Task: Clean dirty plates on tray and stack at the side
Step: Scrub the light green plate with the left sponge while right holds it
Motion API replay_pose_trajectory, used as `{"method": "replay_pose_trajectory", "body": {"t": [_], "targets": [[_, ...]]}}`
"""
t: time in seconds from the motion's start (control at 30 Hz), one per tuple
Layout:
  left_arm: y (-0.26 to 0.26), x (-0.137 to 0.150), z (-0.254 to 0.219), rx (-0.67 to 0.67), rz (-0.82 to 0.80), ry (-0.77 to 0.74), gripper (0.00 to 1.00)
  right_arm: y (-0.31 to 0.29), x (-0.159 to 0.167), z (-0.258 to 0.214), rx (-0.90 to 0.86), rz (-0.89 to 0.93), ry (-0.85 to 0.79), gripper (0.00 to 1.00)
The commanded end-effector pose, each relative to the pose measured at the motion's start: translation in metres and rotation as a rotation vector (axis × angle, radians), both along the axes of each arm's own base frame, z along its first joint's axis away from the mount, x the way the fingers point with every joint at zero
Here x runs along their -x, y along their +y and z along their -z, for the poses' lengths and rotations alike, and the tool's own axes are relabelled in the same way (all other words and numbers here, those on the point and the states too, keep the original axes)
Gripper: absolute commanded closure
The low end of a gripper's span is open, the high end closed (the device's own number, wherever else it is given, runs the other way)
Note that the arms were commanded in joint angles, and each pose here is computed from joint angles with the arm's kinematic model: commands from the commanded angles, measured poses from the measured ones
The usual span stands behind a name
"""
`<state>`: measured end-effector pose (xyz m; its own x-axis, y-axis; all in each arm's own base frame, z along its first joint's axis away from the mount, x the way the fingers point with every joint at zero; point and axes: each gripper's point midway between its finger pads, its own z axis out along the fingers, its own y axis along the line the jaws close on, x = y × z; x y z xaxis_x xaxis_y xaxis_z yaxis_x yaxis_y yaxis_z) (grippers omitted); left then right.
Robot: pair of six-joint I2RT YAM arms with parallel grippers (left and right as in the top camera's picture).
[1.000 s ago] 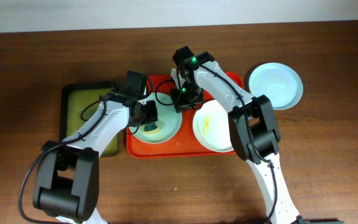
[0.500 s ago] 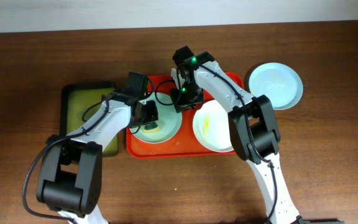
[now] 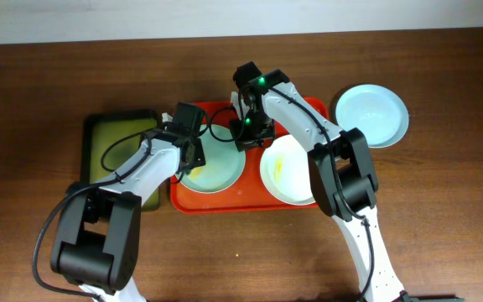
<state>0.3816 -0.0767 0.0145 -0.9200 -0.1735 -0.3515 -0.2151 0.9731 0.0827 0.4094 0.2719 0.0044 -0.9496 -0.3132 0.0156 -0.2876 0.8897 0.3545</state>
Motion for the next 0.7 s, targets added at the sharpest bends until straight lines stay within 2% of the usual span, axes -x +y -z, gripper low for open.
{"method": "replay_pose_trajectory", "body": {"t": [0.0,0.07,0.17,0.27,0.4,0.53,0.67], "targets": [[0.041,0.004,-0.012,-0.214,-0.017,-0.002,1.0,-0.011,0.004,0.022,0.073,0.003,0.013,0.95],[0.035,-0.004,-0.031,-0.181,-0.016,-0.036,1.0,-0.011,0.004,0.022,0.072,0.003,0.013,0.95],[-0.005,-0.01,-0.05,0.044,0.048,-0.067,1.0,-0.011,0.003,0.022,0.07,0.003,0.009,0.95],[-0.04,0.0,-0.041,0.241,0.114,-0.01,1.0,-0.011,0.003,0.022,0.07,0.003,0.009,0.95],[-0.067,0.013,-0.016,0.386,0.154,0.077,1.0,-0.01,0.002,0.022,0.068,0.003,0.007,0.95],[-0.066,0.022,0.015,0.364,0.141,0.161,1.0,-0.011,0.002,0.022,0.069,0.003,0.007,0.95],[-0.02,0.029,0.036,0.111,0.069,0.202,1.0,-0.011,0.002,0.022,0.069,0.003,0.007,0.95]]}}
